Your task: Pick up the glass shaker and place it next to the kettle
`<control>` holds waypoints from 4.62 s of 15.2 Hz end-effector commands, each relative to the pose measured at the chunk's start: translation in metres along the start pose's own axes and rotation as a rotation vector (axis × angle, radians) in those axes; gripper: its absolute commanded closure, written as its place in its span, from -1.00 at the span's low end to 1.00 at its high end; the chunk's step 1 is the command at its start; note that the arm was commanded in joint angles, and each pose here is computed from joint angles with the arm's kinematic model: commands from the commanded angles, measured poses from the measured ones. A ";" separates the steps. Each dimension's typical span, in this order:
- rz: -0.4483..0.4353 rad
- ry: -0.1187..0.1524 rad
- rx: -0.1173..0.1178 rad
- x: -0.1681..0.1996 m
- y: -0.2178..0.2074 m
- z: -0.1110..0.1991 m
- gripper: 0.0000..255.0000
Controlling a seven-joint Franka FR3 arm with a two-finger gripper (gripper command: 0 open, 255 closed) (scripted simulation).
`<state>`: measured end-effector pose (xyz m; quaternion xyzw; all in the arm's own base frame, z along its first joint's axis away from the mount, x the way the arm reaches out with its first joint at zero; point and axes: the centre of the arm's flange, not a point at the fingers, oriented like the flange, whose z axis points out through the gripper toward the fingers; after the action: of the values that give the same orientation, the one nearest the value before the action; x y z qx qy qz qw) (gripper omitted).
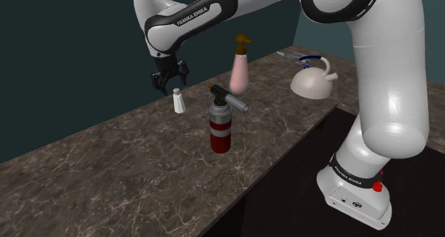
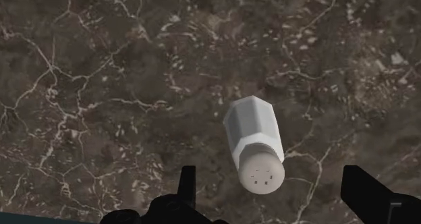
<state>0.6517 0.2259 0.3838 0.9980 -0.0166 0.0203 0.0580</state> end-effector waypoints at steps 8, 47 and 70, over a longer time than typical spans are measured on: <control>0.001 0.001 -0.001 0.003 -0.001 0.029 -1.00; 0.001 0.001 -0.001 0.008 0.014 -0.096 1.00; 0.001 0.001 -0.001 0.013 0.028 -0.217 1.00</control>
<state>0.6567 0.2238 0.5973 0.9979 -0.0168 0.0213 0.0585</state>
